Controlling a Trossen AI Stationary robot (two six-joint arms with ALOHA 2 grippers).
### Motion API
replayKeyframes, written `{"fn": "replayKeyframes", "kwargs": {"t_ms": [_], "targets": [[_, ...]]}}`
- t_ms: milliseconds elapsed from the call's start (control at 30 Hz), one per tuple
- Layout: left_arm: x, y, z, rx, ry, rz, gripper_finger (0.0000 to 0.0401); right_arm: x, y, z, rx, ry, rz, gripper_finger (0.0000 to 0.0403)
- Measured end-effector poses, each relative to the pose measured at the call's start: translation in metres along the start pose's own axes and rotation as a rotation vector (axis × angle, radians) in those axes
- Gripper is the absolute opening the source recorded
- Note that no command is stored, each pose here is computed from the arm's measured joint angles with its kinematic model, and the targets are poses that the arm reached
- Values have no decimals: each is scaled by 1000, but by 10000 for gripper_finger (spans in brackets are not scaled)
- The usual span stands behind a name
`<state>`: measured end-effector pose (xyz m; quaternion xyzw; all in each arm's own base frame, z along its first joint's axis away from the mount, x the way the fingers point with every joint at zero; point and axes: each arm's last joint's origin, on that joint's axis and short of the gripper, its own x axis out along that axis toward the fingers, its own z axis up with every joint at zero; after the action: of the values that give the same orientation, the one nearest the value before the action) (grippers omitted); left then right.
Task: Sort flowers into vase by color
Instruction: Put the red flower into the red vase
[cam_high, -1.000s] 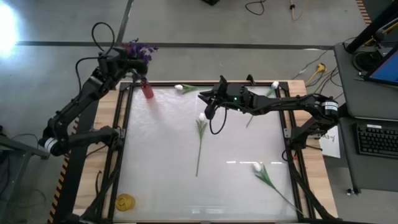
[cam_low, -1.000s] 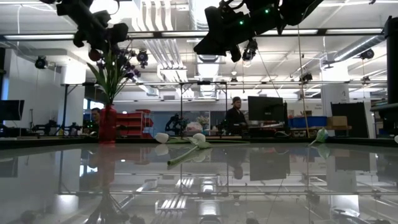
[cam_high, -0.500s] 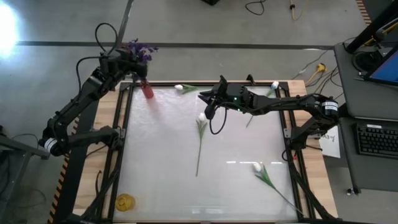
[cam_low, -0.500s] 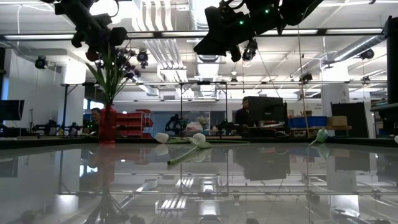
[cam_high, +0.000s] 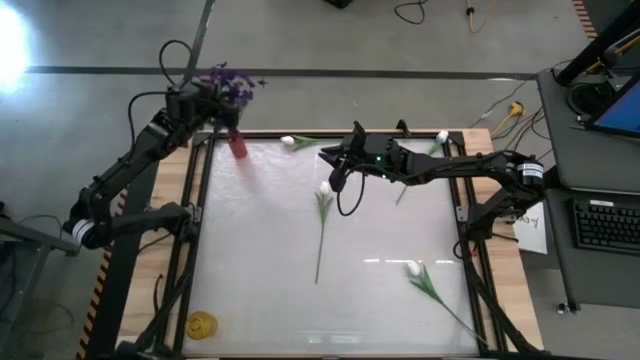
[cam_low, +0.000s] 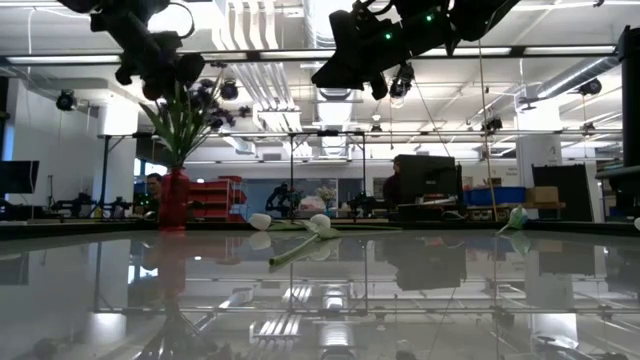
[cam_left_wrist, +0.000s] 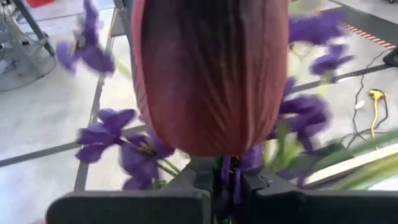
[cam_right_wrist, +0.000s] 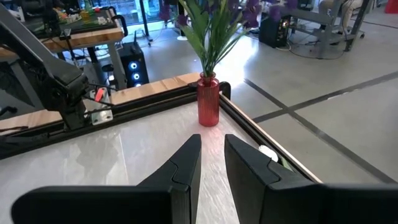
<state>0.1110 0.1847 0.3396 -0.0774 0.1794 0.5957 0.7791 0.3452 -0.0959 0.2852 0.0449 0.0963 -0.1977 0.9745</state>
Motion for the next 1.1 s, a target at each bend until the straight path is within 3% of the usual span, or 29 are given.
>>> {"fn": "replayKeyframes", "kwargs": {"t_ms": [267, 600, 967, 1100], "targets": [[9, -3, -15, -13, 35, -16, 0, 0, 0, 0, 0, 0, 0, 63], [0, 0, -12, -9, 9, -17, 0, 0, 0, 0, 0, 0, 0, 63], [-2, 0, -12, 69, 8, -18, 0, 0, 0, 0, 0, 0, 0, 63], [-1, -2, -15, 58, 17, -72, 0, 0, 0, 0, 5, 0, 0, 63]]}}
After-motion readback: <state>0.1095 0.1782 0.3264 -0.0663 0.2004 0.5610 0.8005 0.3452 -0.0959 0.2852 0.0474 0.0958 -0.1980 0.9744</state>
